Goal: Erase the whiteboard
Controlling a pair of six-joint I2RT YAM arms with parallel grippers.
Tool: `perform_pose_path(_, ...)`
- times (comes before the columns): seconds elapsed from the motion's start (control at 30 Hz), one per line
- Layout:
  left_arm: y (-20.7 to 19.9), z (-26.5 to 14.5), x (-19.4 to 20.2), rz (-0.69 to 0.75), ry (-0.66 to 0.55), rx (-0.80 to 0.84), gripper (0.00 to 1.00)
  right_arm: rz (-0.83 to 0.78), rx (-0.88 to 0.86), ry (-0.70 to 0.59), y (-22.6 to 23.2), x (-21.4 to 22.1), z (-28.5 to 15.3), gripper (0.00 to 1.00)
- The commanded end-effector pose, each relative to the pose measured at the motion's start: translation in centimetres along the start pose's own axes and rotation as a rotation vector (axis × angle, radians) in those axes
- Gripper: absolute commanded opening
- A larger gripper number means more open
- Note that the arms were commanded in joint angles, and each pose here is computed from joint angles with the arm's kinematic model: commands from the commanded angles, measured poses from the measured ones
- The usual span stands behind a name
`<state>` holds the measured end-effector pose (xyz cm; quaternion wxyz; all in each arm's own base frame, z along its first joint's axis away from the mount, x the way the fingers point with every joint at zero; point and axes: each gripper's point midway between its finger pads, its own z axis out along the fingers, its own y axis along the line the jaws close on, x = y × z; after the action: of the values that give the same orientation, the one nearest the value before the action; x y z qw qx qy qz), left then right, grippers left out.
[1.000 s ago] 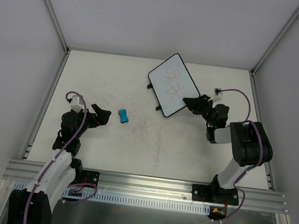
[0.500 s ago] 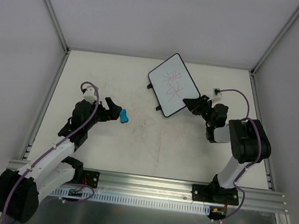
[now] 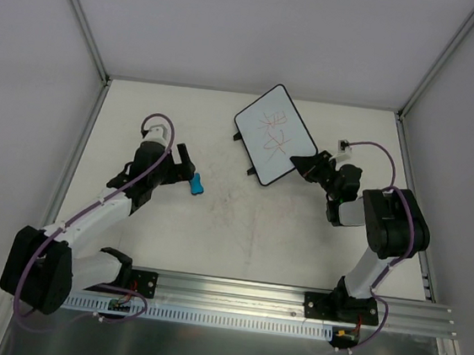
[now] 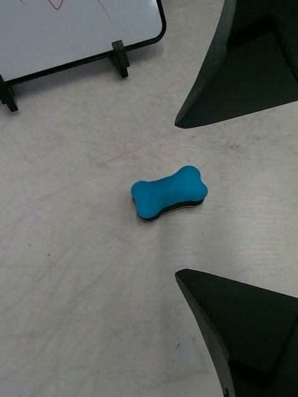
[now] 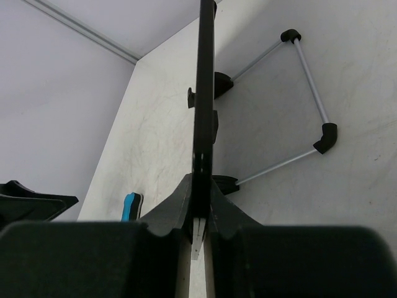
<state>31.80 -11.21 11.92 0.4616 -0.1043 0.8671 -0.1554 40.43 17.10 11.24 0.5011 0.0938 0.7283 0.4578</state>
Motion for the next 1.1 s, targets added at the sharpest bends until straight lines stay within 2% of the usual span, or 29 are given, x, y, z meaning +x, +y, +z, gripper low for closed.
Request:
perform_pose_path(0.0,-1.5,0.2,-0.6,0.004,0.023,0.02,0.99,-0.033,-0.023,-0.059,0.6,-1.9,0.6,0.09)
perform_pose_path(0.23,-1.8,1.5,0.5,0.021,0.107,-0.02,0.99,-0.033,-0.026,-0.053,0.8,-1.9,0.7,0.0)
perform_pose_path(0.67,-2.2,3.3,3.1,0.0,0.227,-0.094,0.99,0.005,-0.011,-0.053,0.9,-2.0,0.6,0.0)
perform_pose_path(1.07,-1.5,4.2,3.9,-0.099,0.252,-0.211,0.99,0.007,-0.018,-0.051,1.1,-2.1,0.6,0.0)
